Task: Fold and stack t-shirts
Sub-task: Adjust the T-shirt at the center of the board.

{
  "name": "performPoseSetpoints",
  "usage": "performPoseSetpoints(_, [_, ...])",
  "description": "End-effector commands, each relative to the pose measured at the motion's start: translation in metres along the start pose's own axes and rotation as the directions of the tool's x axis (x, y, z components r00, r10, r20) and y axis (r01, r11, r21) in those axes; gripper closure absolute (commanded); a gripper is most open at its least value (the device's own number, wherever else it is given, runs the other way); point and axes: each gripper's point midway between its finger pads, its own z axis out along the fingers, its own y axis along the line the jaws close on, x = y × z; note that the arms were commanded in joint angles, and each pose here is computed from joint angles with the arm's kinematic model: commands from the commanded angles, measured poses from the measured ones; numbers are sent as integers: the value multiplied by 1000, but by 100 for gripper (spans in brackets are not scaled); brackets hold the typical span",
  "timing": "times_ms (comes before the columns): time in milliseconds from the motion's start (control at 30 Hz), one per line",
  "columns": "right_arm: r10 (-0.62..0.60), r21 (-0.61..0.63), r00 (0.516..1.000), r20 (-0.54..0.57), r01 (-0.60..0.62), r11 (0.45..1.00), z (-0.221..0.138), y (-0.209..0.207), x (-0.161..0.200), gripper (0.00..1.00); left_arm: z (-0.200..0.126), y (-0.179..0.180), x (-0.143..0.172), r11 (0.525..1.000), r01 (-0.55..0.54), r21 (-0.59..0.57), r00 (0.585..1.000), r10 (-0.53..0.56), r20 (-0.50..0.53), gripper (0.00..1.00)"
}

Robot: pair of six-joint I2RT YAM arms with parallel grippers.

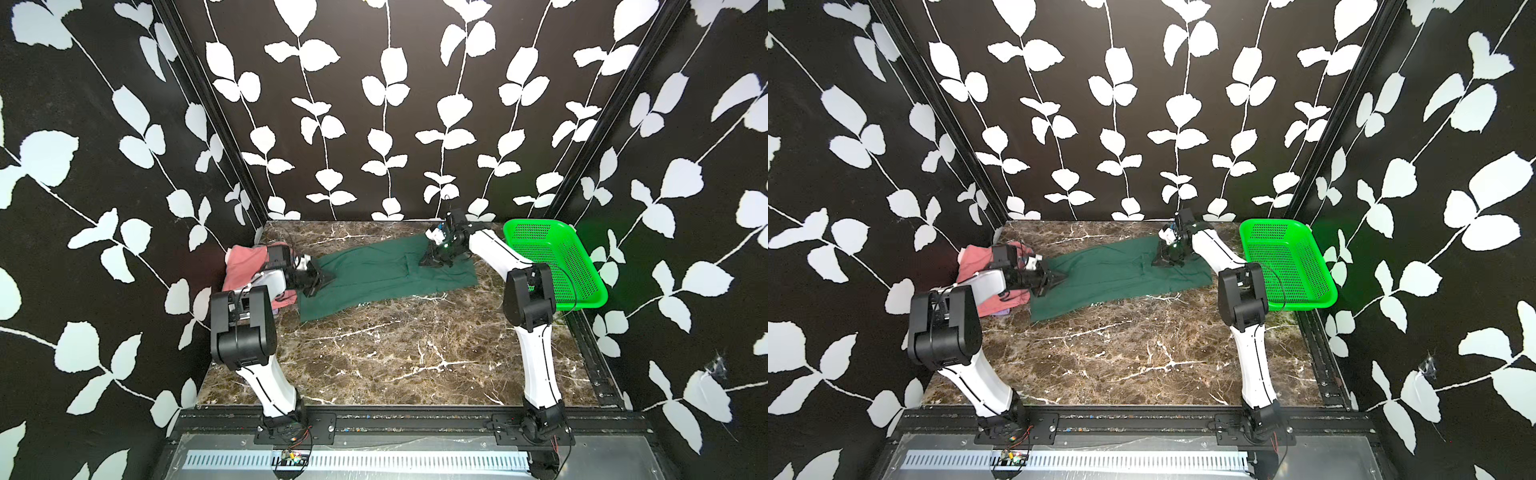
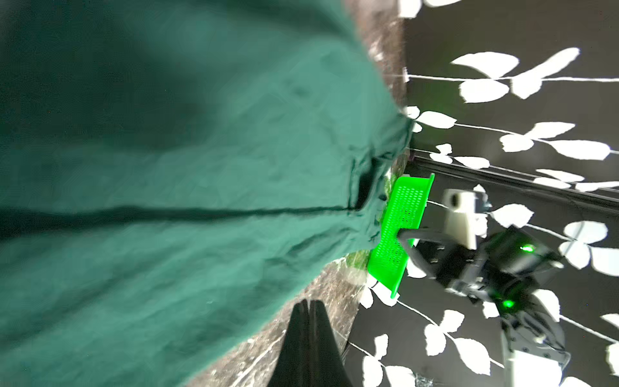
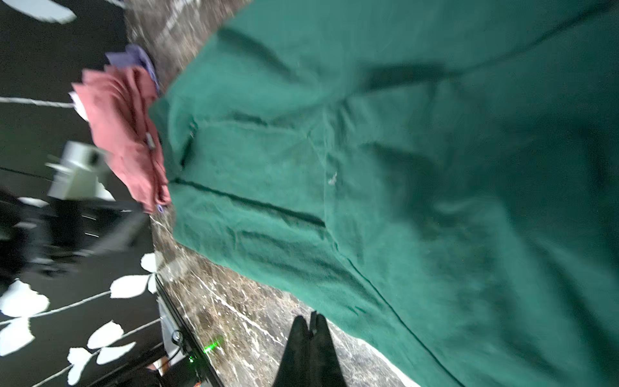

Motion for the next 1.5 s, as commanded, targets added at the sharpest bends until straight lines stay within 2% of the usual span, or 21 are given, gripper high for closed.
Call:
performPoseSetpoints(0, [-5,-1,1000,-31,5,1000,22,-4,14,100,-22,-17,4,996,-65,-67,998,66,14,100])
performPoseSetpoints(100, [17,-24,1000,-7,-17,1000,41,-6,11,100,-14,-17,-9,996,-72,-49,997,73,28,100])
performPoseSetpoints(300, [68,-46,996,-50,-70,996,84,-10,18,100,24,29,-36,990,-7,-139,1000,9,14,100])
performPoseSetpoints(367, [63,-21,995,-83,-65,998,92,-19,29,100,36,48,-41,982,44,-182,999,-44,4,100])
performPoseSetpoints(467, [74,48,987,-140,-68,997,96,-42,53,100,51,69,-31,950,139,-279,984,-165,-71,100])
performPoseSetpoints(533, [70,115,983,-168,-51,992,90,-58,69,100,54,69,-13,923,118,-365,968,-189,-165,100])
performPoseSetpoints(633, [96,182,979,-182,-63,981,77,-83,81,100,52,58,12,876,-8,-482,946,-150,-289,100])
performPoseSetpoints(733, [155,218,976,-153,-120,969,56,-113,79,100,57,37,46,890,-58,-453,913,-136,-384,100])
performPoseSetpoints(833, [184,224,978,-96,-158,962,30,-137,60,100,58,13,87,910,-96,-403,877,-114,-467,100])
performPoseSetpoints(967, [152,226,986,-64,-134,965,4,-149,27,100,61,-10,139,930,-127,-346,823,-96,-561,100])
performPoseSetpoints(1033, [125,231,990,-70,-106,967,-2,-150,10,100,61,-26,159,935,-155,-319,808,-66,-585,100])
performPoseSetpoints(1100, [95,252,992,-81,-72,965,-5,-153,-3,100,61,-49,168,948,-180,-262,811,-7,-586,100])
performPoseSetpoints(1167, [66,281,995,-79,-41,959,-6,-159,-16,100,59,-74,166,962,-194,-193,833,57,-550,100])
performPoseSetpoints(1300, [48,245,998,-42,-36,969,-7,-150,-38,100,49,-100,128,956,-247,-159,903,167,-395,100])
performPoseSetpoints(1367, [55,190,998,-26,-49,981,-10,-134,-44,100,47,-99,104,948,-265,-177,924,198,-326,100])
performPoseSetpoints(1467, [50,139,999,0,-50,989,-17,-102,-42,100,42,-70,61,902,-296,-315,946,231,-228,100])
